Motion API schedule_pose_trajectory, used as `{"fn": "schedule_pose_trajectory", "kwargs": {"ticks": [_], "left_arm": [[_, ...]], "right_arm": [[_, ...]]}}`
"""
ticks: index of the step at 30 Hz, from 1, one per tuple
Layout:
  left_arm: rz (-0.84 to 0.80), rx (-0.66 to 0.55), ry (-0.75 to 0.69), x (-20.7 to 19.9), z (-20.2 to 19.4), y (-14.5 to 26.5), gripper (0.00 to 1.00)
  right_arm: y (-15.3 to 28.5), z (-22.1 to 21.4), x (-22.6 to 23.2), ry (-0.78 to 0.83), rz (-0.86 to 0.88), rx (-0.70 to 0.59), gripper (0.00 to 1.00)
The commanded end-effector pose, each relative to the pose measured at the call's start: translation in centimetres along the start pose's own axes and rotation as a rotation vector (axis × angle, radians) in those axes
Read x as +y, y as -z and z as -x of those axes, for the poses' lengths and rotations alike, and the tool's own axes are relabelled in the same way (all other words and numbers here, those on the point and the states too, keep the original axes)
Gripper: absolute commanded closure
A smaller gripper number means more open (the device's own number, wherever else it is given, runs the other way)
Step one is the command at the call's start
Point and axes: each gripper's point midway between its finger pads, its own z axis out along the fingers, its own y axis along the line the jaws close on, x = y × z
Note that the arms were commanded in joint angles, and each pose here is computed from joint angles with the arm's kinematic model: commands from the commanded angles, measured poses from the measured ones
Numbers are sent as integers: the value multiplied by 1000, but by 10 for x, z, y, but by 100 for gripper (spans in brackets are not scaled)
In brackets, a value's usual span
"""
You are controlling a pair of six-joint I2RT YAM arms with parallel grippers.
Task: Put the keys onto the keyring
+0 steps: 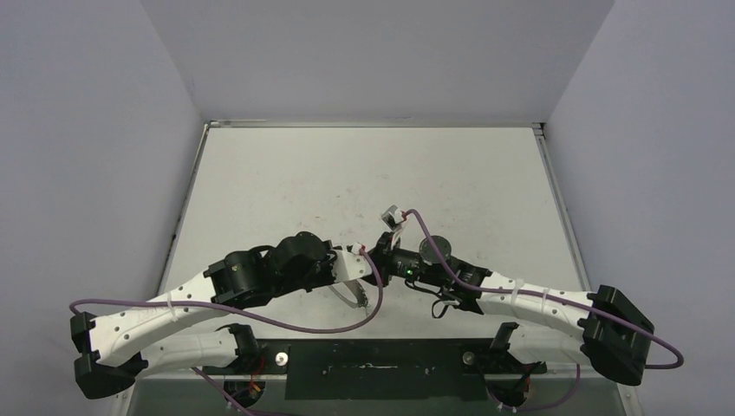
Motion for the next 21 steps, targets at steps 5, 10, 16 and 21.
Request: {"fn": "schedule_pose_trajectory", "kwargs": {"ticks": [5,10,16,21], "left_arm": [[273,37,-227,62,7,21,100],[271,-14,-333,63,21,19,100],[247,-117,-437,55,35,8,100],[229,-183,-505,46,42,-2,100]], "right_arm": [[0,-31,-7,-50,4,124,100],[-2,-32,-7,-64,11,122,100],[-4,-33,-4,-75,35,132,100],[-5,-37,0,-93,58,149,100]]}}
